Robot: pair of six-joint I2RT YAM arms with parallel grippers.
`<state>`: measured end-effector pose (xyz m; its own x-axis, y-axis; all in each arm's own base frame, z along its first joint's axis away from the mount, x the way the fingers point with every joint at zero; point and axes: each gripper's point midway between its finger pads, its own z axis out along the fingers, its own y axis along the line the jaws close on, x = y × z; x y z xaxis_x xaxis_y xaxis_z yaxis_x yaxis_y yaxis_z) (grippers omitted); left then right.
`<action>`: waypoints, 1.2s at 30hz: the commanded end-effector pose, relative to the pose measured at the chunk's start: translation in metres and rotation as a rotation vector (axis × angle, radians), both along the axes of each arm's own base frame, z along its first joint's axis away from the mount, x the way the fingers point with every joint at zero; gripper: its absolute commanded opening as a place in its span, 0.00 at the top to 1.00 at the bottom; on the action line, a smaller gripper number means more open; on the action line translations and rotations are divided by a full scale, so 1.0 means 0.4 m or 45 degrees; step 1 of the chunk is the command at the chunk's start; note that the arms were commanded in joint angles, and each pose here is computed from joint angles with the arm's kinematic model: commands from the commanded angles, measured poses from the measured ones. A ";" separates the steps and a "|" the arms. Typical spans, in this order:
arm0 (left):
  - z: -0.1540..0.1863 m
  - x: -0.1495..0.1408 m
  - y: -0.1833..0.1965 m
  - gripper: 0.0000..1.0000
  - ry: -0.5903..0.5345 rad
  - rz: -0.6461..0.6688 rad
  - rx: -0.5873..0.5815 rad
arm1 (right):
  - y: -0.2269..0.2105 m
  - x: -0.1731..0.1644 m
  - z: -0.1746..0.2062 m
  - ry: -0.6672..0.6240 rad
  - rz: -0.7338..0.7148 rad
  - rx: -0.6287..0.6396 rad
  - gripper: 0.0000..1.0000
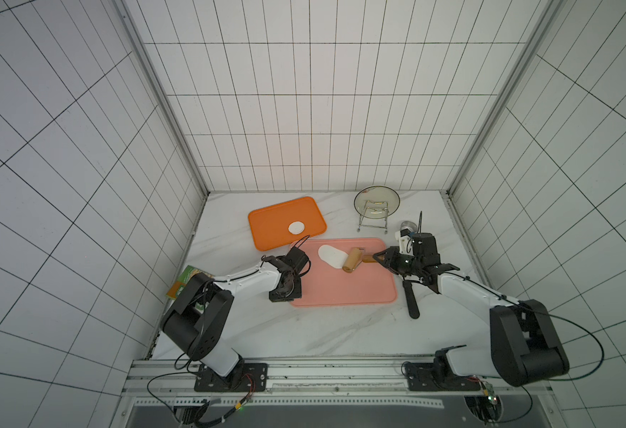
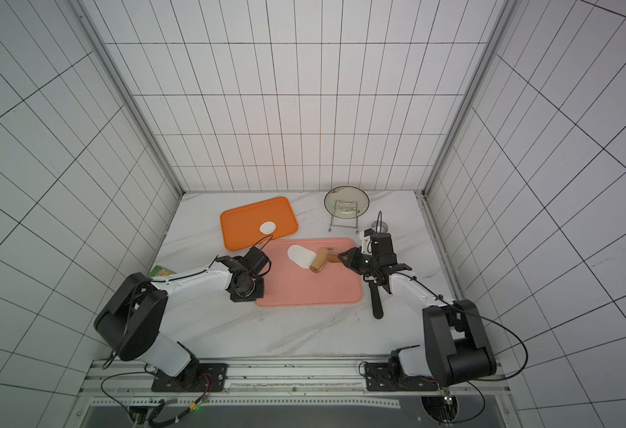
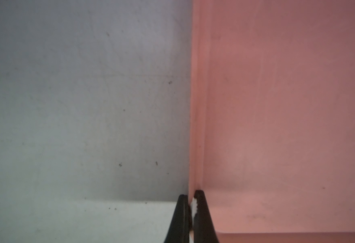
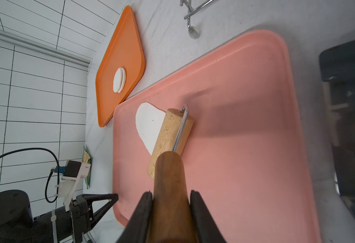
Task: Roll out the dumpling wrappers from the dough
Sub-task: Flatten out the dough on the work surface.
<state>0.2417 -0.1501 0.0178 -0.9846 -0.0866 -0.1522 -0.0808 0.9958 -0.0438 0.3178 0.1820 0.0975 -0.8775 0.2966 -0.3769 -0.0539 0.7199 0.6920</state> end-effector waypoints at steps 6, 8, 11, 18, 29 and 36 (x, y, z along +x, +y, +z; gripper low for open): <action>-0.068 -0.009 0.047 1.00 0.026 0.030 0.123 | -0.073 -0.154 -0.224 0.365 0.018 -0.366 1.00; -0.067 -0.008 0.041 1.00 0.023 0.024 0.123 | -0.037 -0.159 -0.222 0.347 0.071 -0.332 1.00; -0.068 -0.009 0.034 1.00 0.022 0.016 0.125 | -0.005 -0.169 -0.234 0.367 0.107 -0.301 1.00; -0.070 -0.007 0.029 1.00 0.024 0.008 0.131 | 0.001 -0.168 -0.269 0.415 0.106 -0.342 1.00; -0.071 -0.006 0.036 1.00 0.022 0.009 0.139 | -0.089 -0.183 -0.252 0.426 0.047 -0.431 1.00; -0.074 -0.005 0.032 1.00 0.027 0.008 0.132 | -0.003 -0.190 -0.261 0.435 0.149 -0.377 1.00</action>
